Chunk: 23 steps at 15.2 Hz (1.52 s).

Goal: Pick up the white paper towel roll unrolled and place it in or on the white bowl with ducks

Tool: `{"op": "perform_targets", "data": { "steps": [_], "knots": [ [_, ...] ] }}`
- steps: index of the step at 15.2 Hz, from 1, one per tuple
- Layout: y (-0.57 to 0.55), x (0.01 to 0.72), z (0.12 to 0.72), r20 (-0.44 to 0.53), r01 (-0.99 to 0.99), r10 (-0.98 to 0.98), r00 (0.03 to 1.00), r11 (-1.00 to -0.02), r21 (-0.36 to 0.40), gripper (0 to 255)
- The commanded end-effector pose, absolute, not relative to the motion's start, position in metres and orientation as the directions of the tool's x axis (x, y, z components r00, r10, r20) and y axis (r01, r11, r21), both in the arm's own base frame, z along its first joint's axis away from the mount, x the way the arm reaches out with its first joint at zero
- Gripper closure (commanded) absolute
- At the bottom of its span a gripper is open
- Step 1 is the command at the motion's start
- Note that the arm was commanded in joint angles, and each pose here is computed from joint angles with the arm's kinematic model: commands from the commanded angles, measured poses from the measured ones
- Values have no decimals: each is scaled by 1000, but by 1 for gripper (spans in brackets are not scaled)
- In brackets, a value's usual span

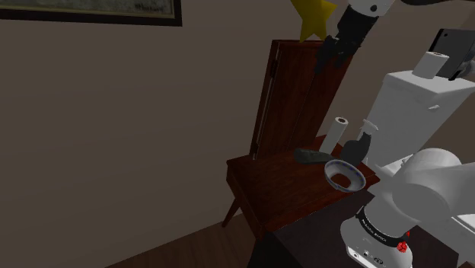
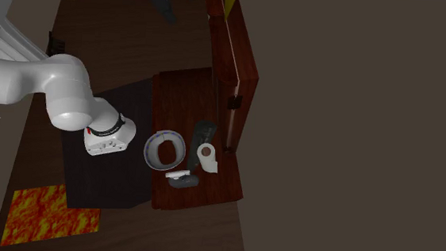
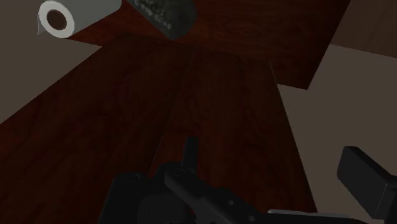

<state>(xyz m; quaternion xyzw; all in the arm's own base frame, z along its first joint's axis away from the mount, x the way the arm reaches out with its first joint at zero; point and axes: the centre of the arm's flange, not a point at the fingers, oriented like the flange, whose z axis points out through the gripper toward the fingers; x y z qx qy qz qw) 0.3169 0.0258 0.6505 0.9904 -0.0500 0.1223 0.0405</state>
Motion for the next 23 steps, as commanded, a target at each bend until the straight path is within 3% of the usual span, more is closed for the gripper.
{"op": "perform_targets", "data": {
  "steps": [1,23],
  "knots": [
    [26,317,650,246,-109,-89,965,-992,68,0],
    [-205,282,471,214,-112,-105,971,-994,19,0]
  ]
}}
